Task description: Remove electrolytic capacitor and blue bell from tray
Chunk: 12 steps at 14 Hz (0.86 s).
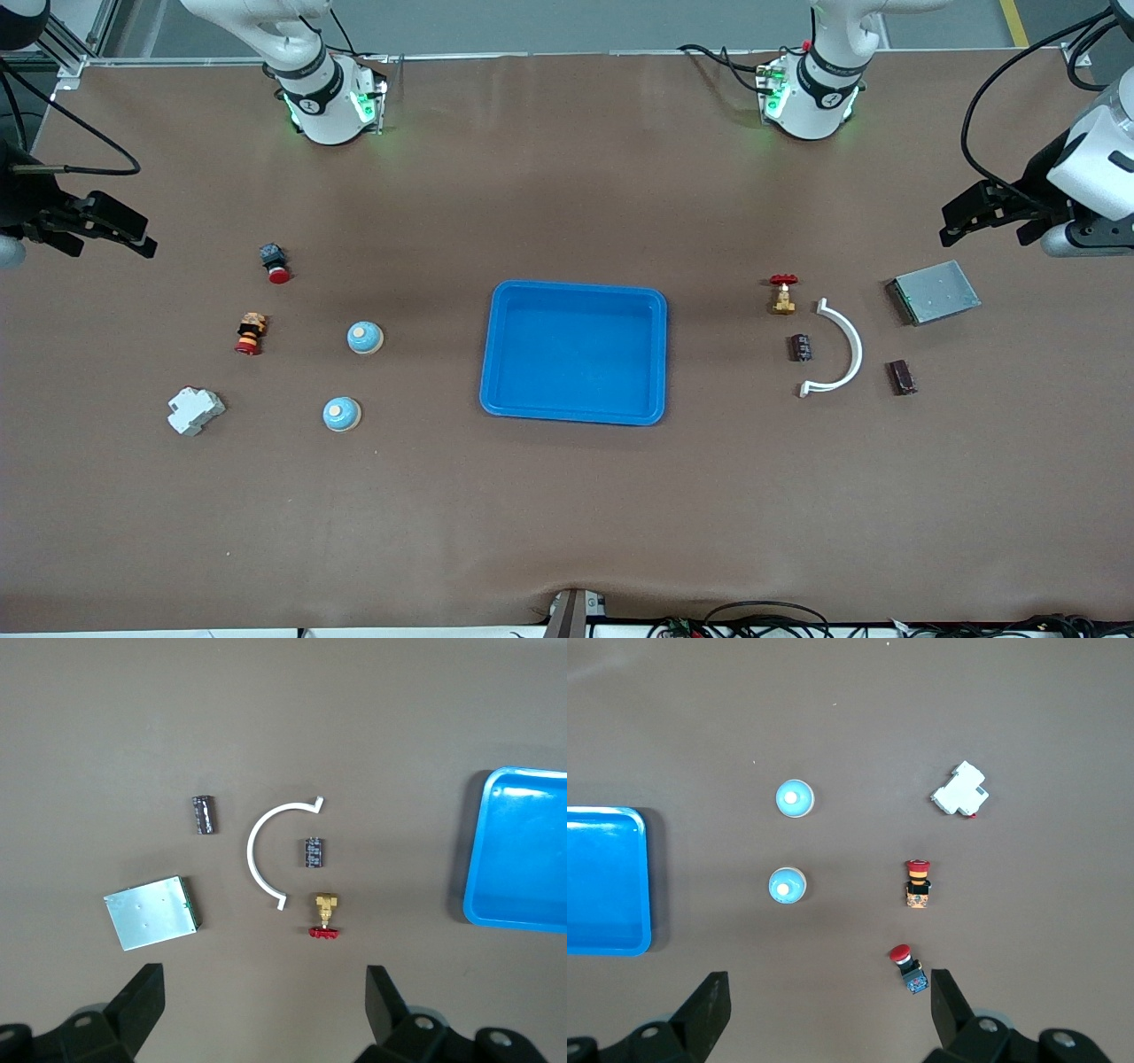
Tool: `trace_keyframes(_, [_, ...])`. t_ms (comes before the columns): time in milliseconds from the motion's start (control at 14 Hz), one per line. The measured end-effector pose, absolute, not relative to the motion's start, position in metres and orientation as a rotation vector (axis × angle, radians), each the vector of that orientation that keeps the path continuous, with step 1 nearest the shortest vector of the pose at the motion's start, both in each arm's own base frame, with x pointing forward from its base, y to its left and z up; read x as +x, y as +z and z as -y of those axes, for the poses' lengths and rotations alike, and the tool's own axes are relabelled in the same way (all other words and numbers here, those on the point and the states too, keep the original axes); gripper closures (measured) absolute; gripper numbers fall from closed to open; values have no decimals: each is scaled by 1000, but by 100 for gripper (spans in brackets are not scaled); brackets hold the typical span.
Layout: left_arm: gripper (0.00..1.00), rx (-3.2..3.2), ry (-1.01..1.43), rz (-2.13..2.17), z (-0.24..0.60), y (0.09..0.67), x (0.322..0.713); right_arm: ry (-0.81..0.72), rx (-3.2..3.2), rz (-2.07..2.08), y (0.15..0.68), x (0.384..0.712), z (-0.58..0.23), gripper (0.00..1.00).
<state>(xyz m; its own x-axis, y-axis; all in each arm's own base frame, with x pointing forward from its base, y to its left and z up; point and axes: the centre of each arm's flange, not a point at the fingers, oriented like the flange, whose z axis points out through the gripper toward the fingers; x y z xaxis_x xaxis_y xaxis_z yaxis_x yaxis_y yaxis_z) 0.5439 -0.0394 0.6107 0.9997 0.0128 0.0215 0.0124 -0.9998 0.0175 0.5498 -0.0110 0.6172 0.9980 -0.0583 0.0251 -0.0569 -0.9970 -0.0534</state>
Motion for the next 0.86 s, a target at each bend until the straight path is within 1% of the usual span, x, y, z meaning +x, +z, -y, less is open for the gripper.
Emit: trace_keyframes(857, [0,3127,50,-17,39,617,545,-41,-3087,-89,617,550,11,0])
